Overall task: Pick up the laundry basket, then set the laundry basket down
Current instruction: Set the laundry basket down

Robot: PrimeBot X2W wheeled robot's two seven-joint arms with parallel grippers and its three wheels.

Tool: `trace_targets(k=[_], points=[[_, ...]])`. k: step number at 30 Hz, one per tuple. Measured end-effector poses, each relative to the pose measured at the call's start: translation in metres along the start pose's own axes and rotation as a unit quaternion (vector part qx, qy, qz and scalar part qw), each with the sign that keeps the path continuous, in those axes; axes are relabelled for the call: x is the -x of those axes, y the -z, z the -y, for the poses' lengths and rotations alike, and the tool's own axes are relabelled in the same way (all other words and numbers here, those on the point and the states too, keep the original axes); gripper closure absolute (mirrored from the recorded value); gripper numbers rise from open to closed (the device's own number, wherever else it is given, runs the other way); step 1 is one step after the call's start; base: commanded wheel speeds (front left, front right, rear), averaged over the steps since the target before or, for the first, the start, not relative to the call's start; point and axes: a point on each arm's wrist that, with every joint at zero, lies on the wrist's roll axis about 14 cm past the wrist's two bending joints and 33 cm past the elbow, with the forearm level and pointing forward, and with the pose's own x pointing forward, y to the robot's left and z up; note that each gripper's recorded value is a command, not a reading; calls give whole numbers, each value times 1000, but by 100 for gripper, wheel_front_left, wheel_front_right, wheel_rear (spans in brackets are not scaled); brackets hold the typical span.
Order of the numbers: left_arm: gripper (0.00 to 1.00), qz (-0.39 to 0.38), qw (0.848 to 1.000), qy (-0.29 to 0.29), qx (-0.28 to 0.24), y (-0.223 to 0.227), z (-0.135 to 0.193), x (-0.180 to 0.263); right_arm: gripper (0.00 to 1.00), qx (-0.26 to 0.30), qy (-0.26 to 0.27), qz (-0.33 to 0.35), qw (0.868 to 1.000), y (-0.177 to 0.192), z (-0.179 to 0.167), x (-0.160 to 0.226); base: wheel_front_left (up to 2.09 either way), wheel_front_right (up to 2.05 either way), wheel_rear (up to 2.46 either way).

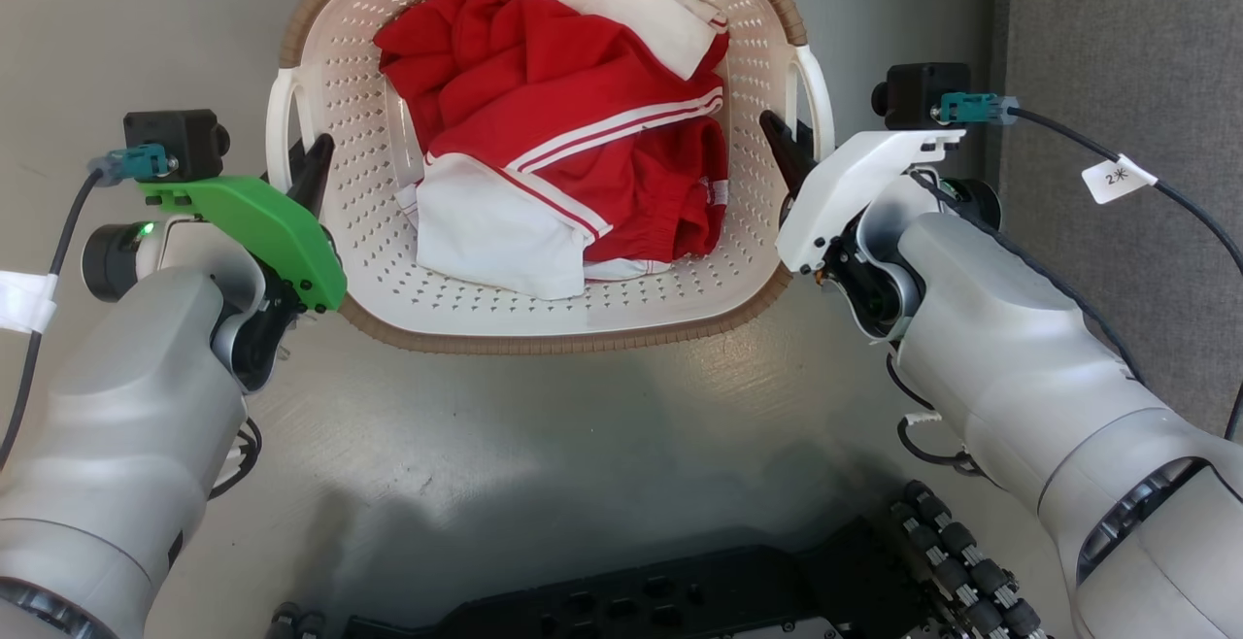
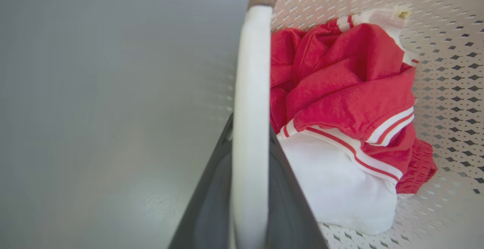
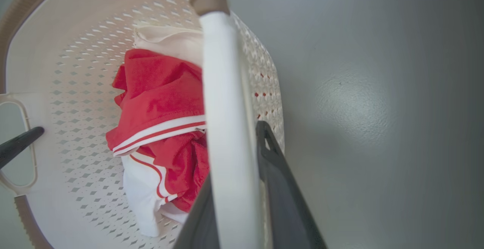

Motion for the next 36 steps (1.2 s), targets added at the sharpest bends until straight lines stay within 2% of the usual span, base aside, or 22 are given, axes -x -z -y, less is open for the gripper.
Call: trace_targets(k=[1, 2, 3, 8, 20, 36], points=[[100, 0, 1000, 0, 0, 0, 0, 0, 64, -2, 1, 0, 1000, 0, 1, 0, 0, 0, 0], [57, 0, 1000, 0, 0, 0, 0, -1, 7, -5, 1, 0, 1000, 0, 1, 0, 0, 0, 0], [0, 0, 1000, 0, 0, 0, 0, -1, 0, -5, 1, 0, 1000, 0, 1, 0, 0, 0, 0], [0, 1, 1000, -11, 11, -1, -8, 0, 0, -7, 6, 1, 1000, -1, 6, 0, 0, 0, 0], [0, 1, 1000, -15, -2, -4, -11, 5, 0, -2, 7, 10, 1000, -5, 5, 4, 0, 0, 0], [0, 30, 999, -15, -25, -25, 5, 29, 0, -8, 6, 55, 998, -29, -4, 36, 0, 0, 0]])
